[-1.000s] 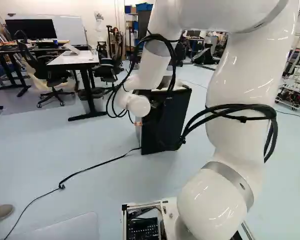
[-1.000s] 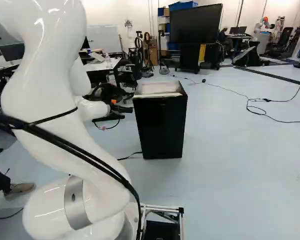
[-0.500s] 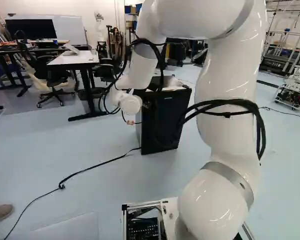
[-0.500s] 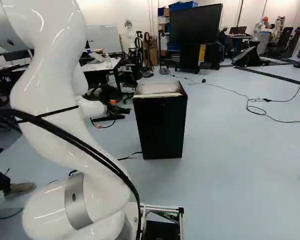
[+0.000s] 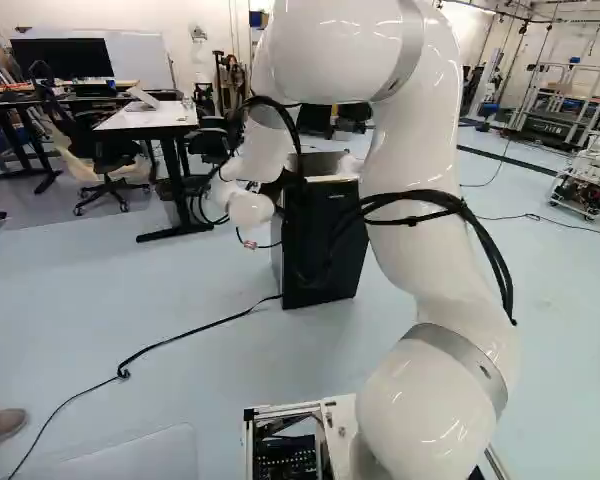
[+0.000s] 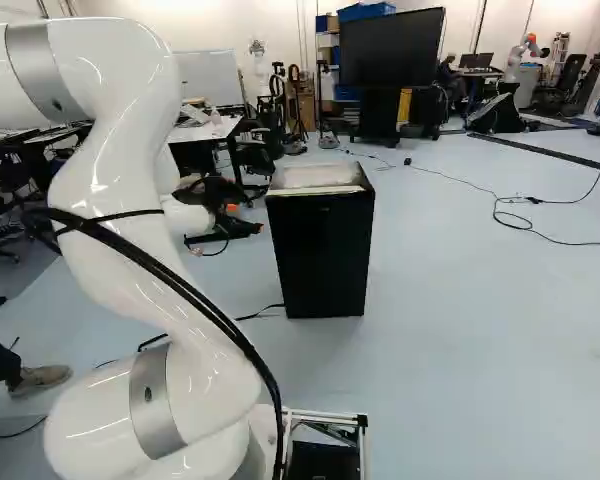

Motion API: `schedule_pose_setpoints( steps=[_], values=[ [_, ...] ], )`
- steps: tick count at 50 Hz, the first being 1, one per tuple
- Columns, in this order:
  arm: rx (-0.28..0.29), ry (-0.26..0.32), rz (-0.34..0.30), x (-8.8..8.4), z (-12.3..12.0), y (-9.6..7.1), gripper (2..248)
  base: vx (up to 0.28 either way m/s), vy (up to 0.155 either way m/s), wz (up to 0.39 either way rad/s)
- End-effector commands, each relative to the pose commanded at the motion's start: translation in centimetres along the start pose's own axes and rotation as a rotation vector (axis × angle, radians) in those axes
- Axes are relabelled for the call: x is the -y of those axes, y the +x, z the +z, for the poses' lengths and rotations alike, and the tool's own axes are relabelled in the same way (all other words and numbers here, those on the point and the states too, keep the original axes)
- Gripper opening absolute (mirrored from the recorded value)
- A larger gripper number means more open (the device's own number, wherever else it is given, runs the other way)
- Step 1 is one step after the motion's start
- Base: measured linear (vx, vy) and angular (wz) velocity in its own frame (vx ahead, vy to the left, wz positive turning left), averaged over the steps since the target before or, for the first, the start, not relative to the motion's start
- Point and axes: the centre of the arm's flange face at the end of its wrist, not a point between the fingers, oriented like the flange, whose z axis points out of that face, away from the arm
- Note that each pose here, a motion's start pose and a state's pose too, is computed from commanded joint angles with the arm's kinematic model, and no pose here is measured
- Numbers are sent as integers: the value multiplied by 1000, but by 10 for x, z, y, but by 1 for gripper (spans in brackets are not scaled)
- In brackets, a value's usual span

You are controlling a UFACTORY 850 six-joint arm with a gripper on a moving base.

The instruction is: Open the fridge door

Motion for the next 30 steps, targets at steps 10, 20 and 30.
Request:
schedule_pose_setpoints(
  steps=[10, 20, 30],
  values=[
    [-19, -38, 46, 8, 15, 2, 247, 0, 0, 0],
    [-40, -75, 91, 13, 31, 6, 247, 0, 0, 0],
    [-62, -109, 133, 16, 48, 12, 247, 0, 0, 0]
  ],
)
